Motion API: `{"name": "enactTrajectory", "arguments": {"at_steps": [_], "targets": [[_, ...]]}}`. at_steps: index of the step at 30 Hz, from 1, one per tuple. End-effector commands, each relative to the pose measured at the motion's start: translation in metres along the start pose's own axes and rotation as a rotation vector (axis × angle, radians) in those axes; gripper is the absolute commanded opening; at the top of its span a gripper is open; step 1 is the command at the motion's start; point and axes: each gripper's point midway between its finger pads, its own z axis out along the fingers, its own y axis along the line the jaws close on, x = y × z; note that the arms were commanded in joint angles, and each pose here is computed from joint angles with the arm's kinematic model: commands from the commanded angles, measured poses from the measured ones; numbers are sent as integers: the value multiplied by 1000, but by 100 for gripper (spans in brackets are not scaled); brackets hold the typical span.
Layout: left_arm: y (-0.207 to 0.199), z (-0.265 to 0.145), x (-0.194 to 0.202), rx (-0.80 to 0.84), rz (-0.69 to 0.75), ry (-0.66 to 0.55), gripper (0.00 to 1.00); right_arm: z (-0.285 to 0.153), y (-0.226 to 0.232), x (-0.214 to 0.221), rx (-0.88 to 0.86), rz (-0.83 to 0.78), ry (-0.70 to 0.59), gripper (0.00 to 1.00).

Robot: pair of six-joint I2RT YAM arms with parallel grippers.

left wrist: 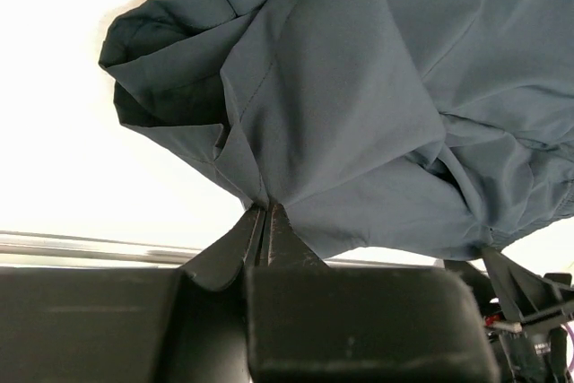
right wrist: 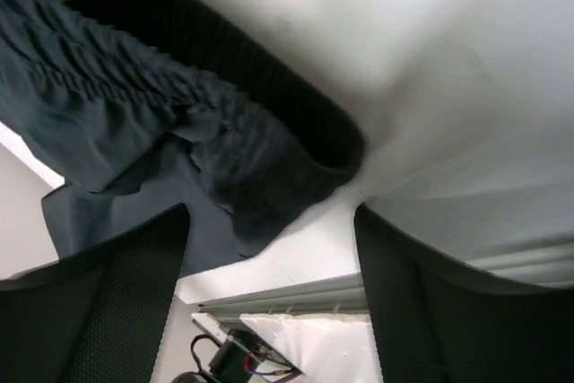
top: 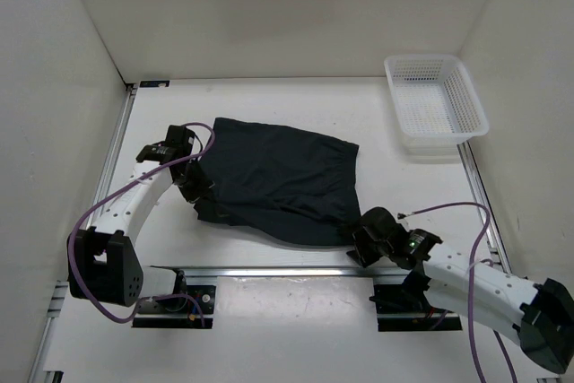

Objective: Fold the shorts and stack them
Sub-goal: Flatten the shorts out

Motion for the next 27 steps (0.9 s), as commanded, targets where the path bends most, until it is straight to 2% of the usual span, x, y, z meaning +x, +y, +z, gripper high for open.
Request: {"name": "enactTrajectory", "arguments": {"at_steps": [1,2,4,5,7,8,10,11,12,13,14,15,16,17,19,20,27], "targets": [[-6,-10,-6,20,22,-35,10,14,3,-7,5,-8,-58,71],[-6,-10,-6,20,22,-35,10,16,0,-9,18,-19,-70,63],[-6,-10,-6,20,22,-35,10,17,6,-18,-1,-49,-116,41],[-7,-12,-6,26,23,-42,10,13,18,-20,-27,-69,-137,21],[-9,-21,-11,23,24,-59,10,4,27,-36,-25,-132,-209,6],[-10,-26,-15,19,34,-72,10,-11,55,-40,-84,-149,-235,1],[-11,-40,-28,13,28,-112,10,-29,73,-57,-88,-266,-326,0],[-18,-60,-39,27,42,-151,10,-51,107,-63,-145,-280,-362,0],[-22,-69,-47,36,34,-169,10,-59,117,-67,-135,-383,-394,0],[-36,-97,-63,83,50,-238,10,-70,128,-77,-124,-420,-445,0],[-35,-110,-69,75,45,-255,10,-82,144,-79,-140,-468,-468,0],[-40,-123,-75,85,47,-284,10,-106,179,-80,-186,-551,-501,0],[-45,-141,-82,106,43,-320,10,-118,189,-82,-185,-595,-522,0],[-60,-174,-93,167,54,-401,10,-142,218,-80,-246,-622,-542,0],[-67,-205,-99,207,63,-468,10,-167,238,-84,-280,-728,-590,0],[-77,-233,-105,258,72,-537,10,-179,246,-85,-302,-757,-607,0],[-68,-338,-93,376,29,-824,10,-290,284,-90,-483,-909,-709,0]]}}
